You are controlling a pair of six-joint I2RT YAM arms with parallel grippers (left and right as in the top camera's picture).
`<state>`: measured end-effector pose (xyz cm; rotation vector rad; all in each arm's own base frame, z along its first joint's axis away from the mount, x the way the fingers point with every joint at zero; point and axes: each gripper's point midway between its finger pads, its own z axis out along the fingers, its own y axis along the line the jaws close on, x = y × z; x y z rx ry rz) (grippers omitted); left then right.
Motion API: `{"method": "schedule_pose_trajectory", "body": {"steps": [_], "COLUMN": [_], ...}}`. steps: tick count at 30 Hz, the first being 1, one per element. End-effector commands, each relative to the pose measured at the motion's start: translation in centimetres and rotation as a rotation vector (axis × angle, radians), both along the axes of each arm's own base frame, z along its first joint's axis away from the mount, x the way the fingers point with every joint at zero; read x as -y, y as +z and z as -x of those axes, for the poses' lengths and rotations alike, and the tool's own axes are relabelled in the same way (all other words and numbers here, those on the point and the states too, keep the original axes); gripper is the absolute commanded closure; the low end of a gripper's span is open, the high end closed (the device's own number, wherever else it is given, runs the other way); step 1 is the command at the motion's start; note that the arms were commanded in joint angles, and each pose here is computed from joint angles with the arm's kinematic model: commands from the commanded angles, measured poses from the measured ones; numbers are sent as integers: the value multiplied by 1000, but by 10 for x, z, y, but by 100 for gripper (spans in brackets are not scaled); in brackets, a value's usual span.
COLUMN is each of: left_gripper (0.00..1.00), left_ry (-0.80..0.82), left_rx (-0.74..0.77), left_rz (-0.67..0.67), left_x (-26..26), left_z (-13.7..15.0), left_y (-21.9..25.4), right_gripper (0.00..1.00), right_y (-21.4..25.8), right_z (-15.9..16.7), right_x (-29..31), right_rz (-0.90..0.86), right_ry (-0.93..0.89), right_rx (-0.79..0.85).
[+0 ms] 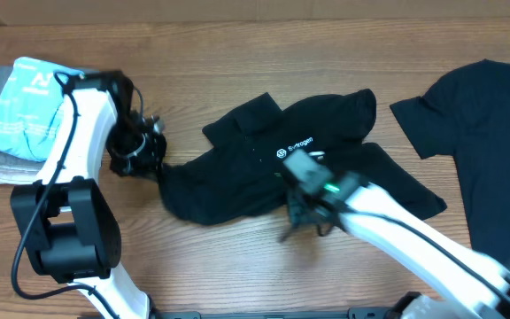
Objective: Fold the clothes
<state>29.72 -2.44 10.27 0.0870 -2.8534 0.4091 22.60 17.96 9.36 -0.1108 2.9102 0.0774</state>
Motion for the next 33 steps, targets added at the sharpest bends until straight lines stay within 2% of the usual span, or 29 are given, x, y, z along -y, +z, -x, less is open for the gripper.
{"method": "schedule_pose_trajectory", "body": {"steps": [1,4,7,12,16,24,33], "left_gripper": [96,96,96,96,96,96,96], "left_ry": [39,73,121,232,286,412,550], "left_rx": [95,208,387,701,926,1221,1564], "left_rz": [91,83,81,42,22,-3,-11], "left_x": [21,27,33,25,16,-2,-23], "left_z": [-22,-33,-42,-30,9,84,175], "left_y": [49,93,149,249,318,394,464], "right_gripper": [96,96,96,96,96,96,96], "right_y": [68,120,167,240,286,353,394], "right_z": [4,15,27,47,57,69,88], "right_x": [19,49,80,122,134,137,145], "right_rz": [-132,-210,-252,-241,-253,-359,-436], "right_ry": [-71,-149,-229,-283,-296,-273,-267], "right_rx": [146,237,311,410,479,671,807]}}
